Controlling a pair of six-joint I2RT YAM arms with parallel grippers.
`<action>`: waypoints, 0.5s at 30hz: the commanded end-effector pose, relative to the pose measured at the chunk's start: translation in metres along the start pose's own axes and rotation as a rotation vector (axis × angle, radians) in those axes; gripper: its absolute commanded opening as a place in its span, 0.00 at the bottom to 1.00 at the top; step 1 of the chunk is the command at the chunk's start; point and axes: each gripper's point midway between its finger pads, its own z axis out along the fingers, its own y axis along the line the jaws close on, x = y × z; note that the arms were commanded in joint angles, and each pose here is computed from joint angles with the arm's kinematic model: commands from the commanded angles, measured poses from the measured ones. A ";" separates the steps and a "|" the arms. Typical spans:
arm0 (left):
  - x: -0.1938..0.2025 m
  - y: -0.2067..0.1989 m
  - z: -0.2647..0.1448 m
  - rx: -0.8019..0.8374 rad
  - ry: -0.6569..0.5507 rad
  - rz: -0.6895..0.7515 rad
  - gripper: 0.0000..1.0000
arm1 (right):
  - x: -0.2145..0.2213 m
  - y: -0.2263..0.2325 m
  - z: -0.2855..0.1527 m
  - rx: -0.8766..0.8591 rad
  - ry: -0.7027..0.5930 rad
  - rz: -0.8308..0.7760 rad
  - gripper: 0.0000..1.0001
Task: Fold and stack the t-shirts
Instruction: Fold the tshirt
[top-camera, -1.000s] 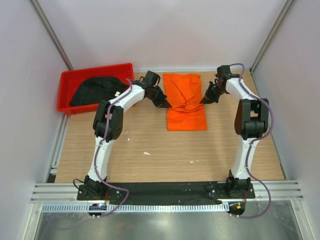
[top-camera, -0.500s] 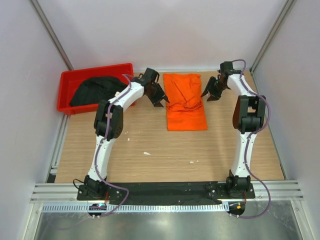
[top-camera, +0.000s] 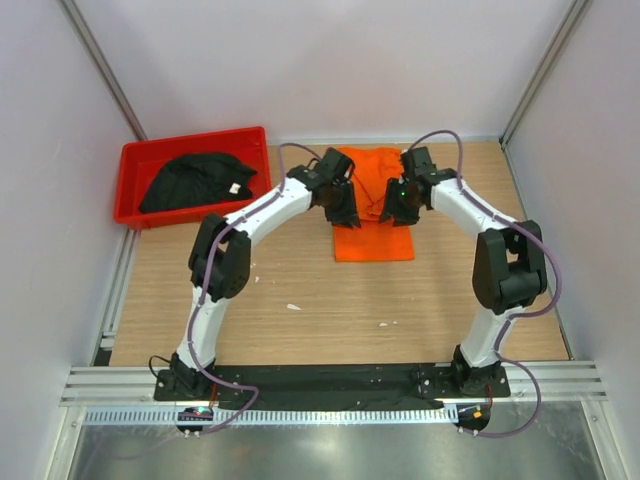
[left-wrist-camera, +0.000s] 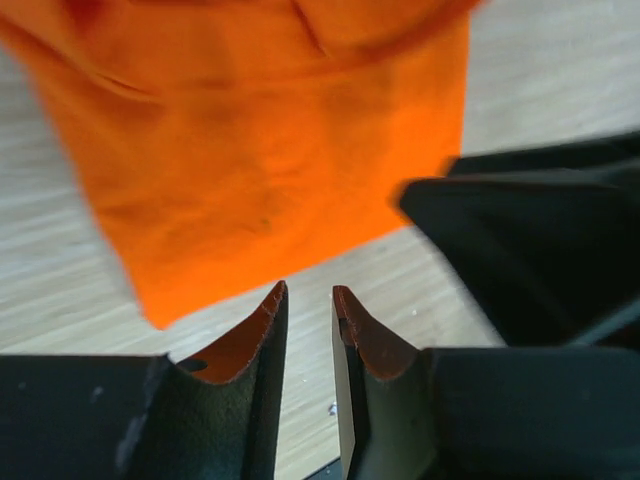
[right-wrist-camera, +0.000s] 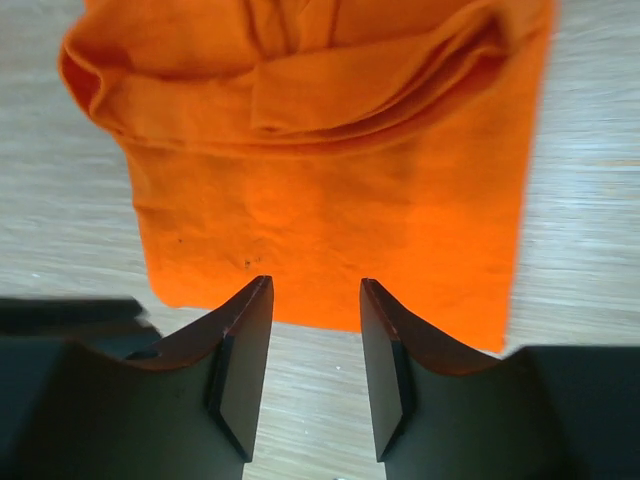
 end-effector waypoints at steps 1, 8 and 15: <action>0.016 -0.012 0.016 0.050 0.042 0.057 0.25 | -0.004 0.002 0.017 0.066 -0.091 -0.019 0.45; 0.008 -0.003 0.005 -0.005 -0.010 0.051 0.20 | 0.006 0.004 0.044 0.114 -0.086 -0.055 0.40; 0.012 0.000 -0.014 -0.011 -0.034 0.058 0.23 | -0.045 0.012 0.071 0.157 -0.159 -0.105 0.40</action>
